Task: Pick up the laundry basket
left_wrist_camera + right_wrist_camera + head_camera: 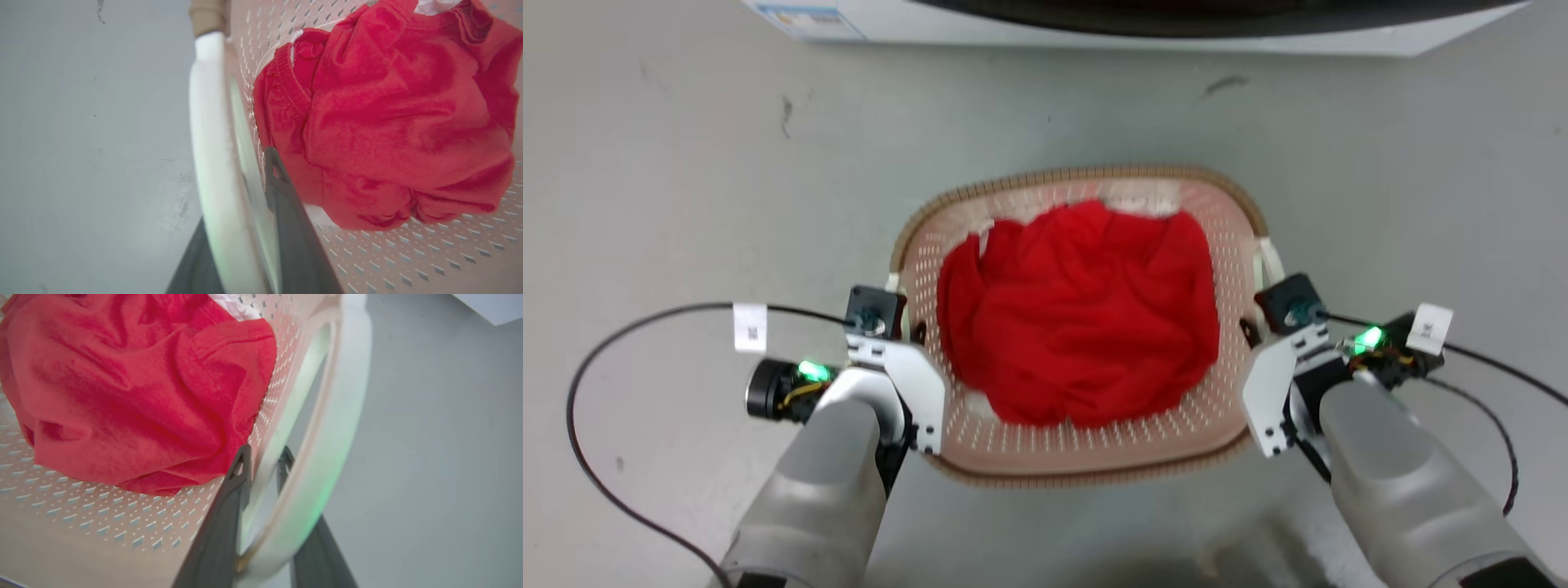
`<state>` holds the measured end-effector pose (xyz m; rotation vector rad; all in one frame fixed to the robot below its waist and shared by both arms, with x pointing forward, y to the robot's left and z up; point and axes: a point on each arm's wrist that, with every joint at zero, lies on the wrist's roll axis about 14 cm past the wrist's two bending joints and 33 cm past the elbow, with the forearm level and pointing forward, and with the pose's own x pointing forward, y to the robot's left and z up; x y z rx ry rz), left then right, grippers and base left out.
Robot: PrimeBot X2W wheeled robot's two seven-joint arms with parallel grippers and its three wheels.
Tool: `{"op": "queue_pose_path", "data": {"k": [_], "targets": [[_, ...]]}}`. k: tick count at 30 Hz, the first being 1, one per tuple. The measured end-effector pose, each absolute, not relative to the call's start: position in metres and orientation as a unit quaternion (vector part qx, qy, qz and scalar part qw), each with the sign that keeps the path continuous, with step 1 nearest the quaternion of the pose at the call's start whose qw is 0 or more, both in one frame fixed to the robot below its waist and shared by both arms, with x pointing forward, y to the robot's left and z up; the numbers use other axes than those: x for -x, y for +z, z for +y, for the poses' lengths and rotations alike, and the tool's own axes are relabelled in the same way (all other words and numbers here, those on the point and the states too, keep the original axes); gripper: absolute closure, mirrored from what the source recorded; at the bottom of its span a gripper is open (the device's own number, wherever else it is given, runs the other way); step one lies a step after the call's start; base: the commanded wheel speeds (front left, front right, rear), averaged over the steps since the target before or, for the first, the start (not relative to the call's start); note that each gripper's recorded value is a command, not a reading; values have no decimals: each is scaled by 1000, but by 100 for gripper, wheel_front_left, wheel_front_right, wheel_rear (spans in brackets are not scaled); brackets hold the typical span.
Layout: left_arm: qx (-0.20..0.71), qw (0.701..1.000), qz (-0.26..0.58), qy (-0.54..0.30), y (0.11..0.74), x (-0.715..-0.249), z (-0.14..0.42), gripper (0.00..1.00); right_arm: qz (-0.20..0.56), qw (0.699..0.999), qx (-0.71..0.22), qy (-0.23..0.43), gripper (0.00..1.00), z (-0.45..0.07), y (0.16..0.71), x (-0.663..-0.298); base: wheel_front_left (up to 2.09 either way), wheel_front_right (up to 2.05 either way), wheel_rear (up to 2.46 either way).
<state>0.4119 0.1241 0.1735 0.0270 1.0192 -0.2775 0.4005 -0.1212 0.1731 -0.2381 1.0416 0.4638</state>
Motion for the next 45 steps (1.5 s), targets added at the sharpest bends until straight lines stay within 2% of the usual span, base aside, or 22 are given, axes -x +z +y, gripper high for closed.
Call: {"op": "queue_pose_path", "data": {"k": [7,25,45], "targets": [[-11,856,500,-132,197,-392,125,100,501,829,113,222,100,-117,199,-383,0,0,0],[-35,860,489,-144,258,-362,124,100,502,829,119,216,100,-114,260,-347,0,0,0],[-50,851,498,-156,291,-317,119,100,518,814,147,218,100,-116,290,-296,0,0,0]]}}
